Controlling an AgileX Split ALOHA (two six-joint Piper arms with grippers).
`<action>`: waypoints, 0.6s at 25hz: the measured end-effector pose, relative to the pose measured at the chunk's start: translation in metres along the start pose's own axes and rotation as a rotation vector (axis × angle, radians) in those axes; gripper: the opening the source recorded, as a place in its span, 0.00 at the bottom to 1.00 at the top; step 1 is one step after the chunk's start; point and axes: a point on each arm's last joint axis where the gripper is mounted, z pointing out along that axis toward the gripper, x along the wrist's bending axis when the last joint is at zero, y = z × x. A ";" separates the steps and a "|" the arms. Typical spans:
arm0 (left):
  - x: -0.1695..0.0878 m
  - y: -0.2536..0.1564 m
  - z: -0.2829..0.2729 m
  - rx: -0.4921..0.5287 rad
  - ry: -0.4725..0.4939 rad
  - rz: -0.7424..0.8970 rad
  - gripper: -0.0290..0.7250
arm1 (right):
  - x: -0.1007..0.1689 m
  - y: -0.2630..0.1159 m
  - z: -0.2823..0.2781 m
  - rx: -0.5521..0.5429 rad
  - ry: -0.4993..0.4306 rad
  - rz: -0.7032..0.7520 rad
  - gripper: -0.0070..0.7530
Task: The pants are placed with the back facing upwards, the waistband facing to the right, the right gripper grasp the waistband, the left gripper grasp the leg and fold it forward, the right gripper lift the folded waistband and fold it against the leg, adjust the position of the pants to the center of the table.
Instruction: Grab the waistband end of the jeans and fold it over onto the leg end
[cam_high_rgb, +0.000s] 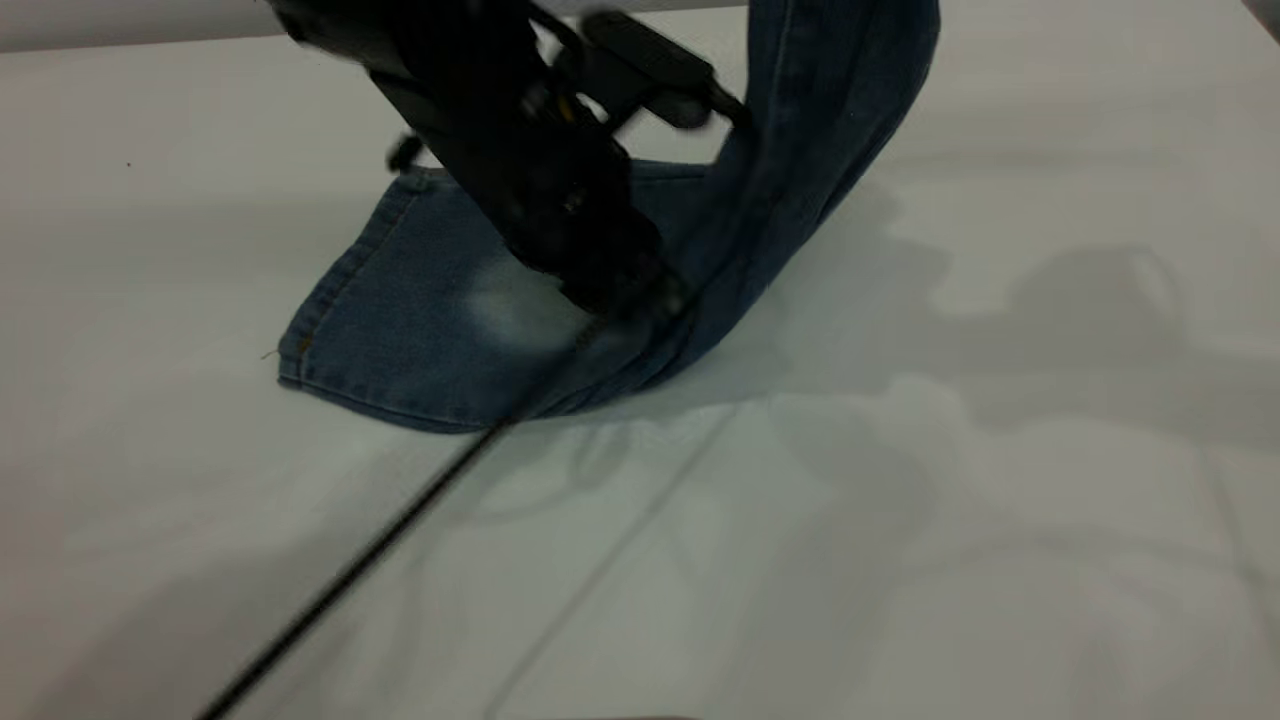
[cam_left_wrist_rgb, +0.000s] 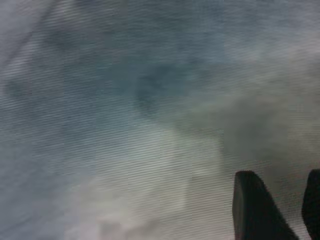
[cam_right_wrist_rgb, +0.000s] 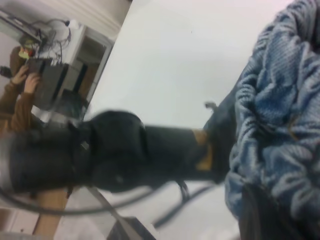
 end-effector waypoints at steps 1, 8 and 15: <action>0.006 0.004 -0.008 -0.016 0.011 -0.011 0.35 | 0.000 0.000 0.000 0.001 -0.001 0.000 0.08; 0.085 0.033 -0.103 -0.219 0.170 -0.141 0.35 | 0.001 -0.001 0.002 0.005 -0.002 0.009 0.08; 0.137 0.038 -0.236 -0.450 0.364 -0.231 0.35 | 0.022 -0.018 0.050 0.022 -0.135 -0.038 0.08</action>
